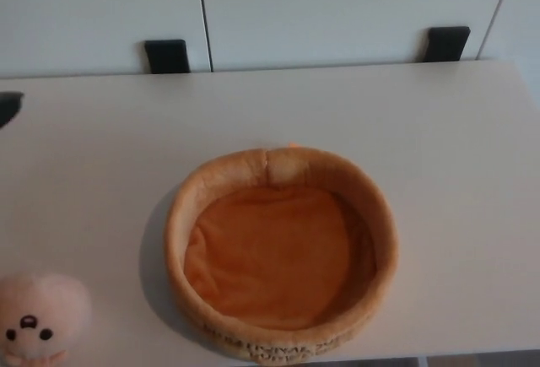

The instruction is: The robot walks towards a table in front, picks a dumpling toy with left hand and puts it in an orange round plate

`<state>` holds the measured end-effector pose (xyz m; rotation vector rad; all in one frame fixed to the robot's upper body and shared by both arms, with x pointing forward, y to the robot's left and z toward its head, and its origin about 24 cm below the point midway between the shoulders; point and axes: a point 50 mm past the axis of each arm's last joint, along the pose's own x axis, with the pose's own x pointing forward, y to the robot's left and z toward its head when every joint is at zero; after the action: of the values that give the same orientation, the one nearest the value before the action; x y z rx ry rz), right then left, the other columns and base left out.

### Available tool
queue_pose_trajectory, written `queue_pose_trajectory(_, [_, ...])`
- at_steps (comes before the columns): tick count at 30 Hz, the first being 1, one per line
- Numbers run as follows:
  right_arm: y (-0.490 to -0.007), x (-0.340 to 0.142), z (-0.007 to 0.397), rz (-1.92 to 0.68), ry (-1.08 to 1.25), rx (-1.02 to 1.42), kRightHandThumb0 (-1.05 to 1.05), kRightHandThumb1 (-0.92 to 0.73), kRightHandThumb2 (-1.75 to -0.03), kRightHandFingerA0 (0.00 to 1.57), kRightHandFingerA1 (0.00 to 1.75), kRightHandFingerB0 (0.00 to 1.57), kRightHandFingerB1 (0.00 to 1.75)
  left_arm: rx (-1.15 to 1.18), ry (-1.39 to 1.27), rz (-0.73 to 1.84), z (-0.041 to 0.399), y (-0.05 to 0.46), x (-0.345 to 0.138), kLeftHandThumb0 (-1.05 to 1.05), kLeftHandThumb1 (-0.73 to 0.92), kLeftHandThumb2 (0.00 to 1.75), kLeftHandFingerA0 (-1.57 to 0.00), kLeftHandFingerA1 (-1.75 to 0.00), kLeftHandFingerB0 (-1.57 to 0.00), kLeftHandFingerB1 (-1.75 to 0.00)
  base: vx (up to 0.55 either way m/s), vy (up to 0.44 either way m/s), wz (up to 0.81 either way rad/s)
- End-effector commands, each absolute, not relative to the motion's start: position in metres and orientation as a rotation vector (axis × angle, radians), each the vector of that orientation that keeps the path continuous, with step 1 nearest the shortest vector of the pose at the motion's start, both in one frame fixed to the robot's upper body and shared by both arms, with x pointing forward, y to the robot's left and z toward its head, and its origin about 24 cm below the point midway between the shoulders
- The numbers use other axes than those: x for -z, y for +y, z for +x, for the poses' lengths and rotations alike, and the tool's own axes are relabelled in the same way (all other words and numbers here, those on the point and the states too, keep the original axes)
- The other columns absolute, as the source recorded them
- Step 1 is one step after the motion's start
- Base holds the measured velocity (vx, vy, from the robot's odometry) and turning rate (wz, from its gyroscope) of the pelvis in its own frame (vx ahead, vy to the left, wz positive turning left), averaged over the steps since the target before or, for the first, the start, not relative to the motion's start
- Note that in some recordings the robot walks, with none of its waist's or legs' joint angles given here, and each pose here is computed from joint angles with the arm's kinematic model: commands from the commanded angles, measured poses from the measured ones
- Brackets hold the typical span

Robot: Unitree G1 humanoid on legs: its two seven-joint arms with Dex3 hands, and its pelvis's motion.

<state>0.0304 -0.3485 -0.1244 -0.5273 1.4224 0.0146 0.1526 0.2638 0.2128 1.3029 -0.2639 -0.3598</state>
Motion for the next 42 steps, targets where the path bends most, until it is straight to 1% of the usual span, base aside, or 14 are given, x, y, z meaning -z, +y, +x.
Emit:
queue_pose_trajectory(1, [-0.356,0.12,0.03,-0.544,1.419,0.03,-0.38,-0.53,-0.87,0.73,0.64,0.53,0.55,0.427,0.063,1.368,0.178,0.276,-0.175,-0.53,0.34,0.73,0.0,-0.28,-0.02,-0.18,0.0,0.0,0.0])
queue_pose_trajectory(4, [-0.356,0.12,0.03,-0.553,1.42,0.015,-0.37,-0.52,-0.86,0.74,0.65,0.53,0.55,0.456,0.158,1.38,0.184,0.279,-0.162,-0.56,0.41,0.53,0.0,-0.3,-0.01,-0.25,0.0,0.0,0.0])
queue_pose_trajectory(6, [-0.357,0.119,0.032,-0.555,1.412,0.006,-0.36,-0.51,-0.86,0.74,0.65,0.53,0.55,0.475,0.216,1.413,0.187,0.28,-0.153,-0.55,0.34,0.76,0.0,-0.31,0.0,-0.2,0.0,0.0,0.0])
queue_pose_trajectory(14, [-0.358,0.118,0.033,-0.545,1.406,-0.004,-0.33,-0.47,-0.84,0.71,0.65,0.49,0.54,0.556,0.434,1.439,0.187,0.285,-0.128,-0.59,0.35,0.78,0.0,-0.3,0.0,-0.18,0.0,0.0,0.0])
queue_pose_trajectory(17, [-0.359,0.117,0.035,-0.546,1.403,0.004,-0.29,-0.63,-0.58,0.77,0.46,0.61,0.41,0.568,0.471,1.45,0.188,0.284,-0.128,-0.58,0.34,0.78,0.0,-0.29,0.0,-0.18,0.0,0.0,0.0])
queue_pose_trajectory(21, [-0.36,0.117,0.033,-0.537,1.402,0.003,-0.27,-0.63,-0.59,0.75,0.47,0.58,0.41,0.572,0.503,1.448,0.187,0.284,-0.126,-0.69,0.4,0.54,0.0,-0.31,0.0,-0.24,0.0,0.0,0.0])
queue_pose_trajectory(23, [-0.359,0.118,0.032,-0.531,1.406,0.006,-0.31,-0.48,-0.85,0.7,0.64,0.49,0.55,0.565,0.49,1.478,0.187,0.284,-0.123,-0.62,0.36,0.79,0.0,-0.3,0.0,-0.17,0.0,0.0,0.0])
queue_pose_trajectory(24, [-0.358,0.118,0.032,-0.536,1.408,0.002,-0.29,-0.63,-0.59,0.74,0.46,0.59,0.41,0.557,0.466,1.495,0.188,0.283,-0.122,-0.62,0.37,0.79,-0.01,-0.31,0.0,-0.17,0.0,0.0,0.0])
queue_pose_trajectory(29, [-0.357,0.119,0.033,-0.545,1.404,0.005,-0.33,-0.48,-0.85,0.72,0.65,0.49,0.55,0.461,0.302,1.505,0.189,0.278,-0.113,-0.66,0.41,0.57,-0.12,-0.39,-0.08,-0.22,0.0,0.0,0.0])
queue_pose_trajectory(31, [-0.356,0.12,0.034,-0.551,1.402,-0.005,-0.33,-0.49,-0.85,0.72,0.64,0.5,0.54,0.432,0.255,1.477,0.19,0.276,-0.109,-0.65,0.44,0.75,-0.1,-0.44,-0.11,-0.18,0.0,0.0,0.0])
queue_pose_trajectory(37, [-0.355,0.119,0.038,-0.516,1.38,0.002,-0.27,-0.64,-0.59,0.73,0.46,0.6,0.41,0.365,0.121,1.41,0.195,0.264,-0.093,-0.62,0.4,0.7,-0.18,-0.45,-0.05,-0.27,0.0,0.0,0.0])
queue_pose_trajectory(38, [-0.355,0.119,0.04,-0.533,1.379,-0.008,-0.32,-0.53,-0.89,0.68,0.63,0.49,0.55,0.362,0.101,1.39,0.196,0.261,-0.089,-0.31,0.25,0.84,-0.05,-0.49,0.0,-0.49,0.0,0.0,0.0])
queue_pose_trajectory(40, [-0.355,0.119,0.041,-0.536,1.377,-0.014,-0.28,-0.65,-0.6,0.72,0.45,0.6,0.41,0.358,0.089,1.379,0.197,0.258,-0.086,-0.31,0.26,0.84,-0.05,-0.48,0.0,-0.49,0.0,0.0,0.0])
queue_pose_trajectory(42, [-0.356,0.118,0.042,-0.542,1.376,-0.015,-0.33,-0.5,-0.86,0.71,0.64,0.5,0.55,0.365,0.078,1.373,0.199,0.254,-0.08,-0.57,0.4,0.68,-0.28,-0.47,-0.07,-0.31,0.0,0.0,0.0])
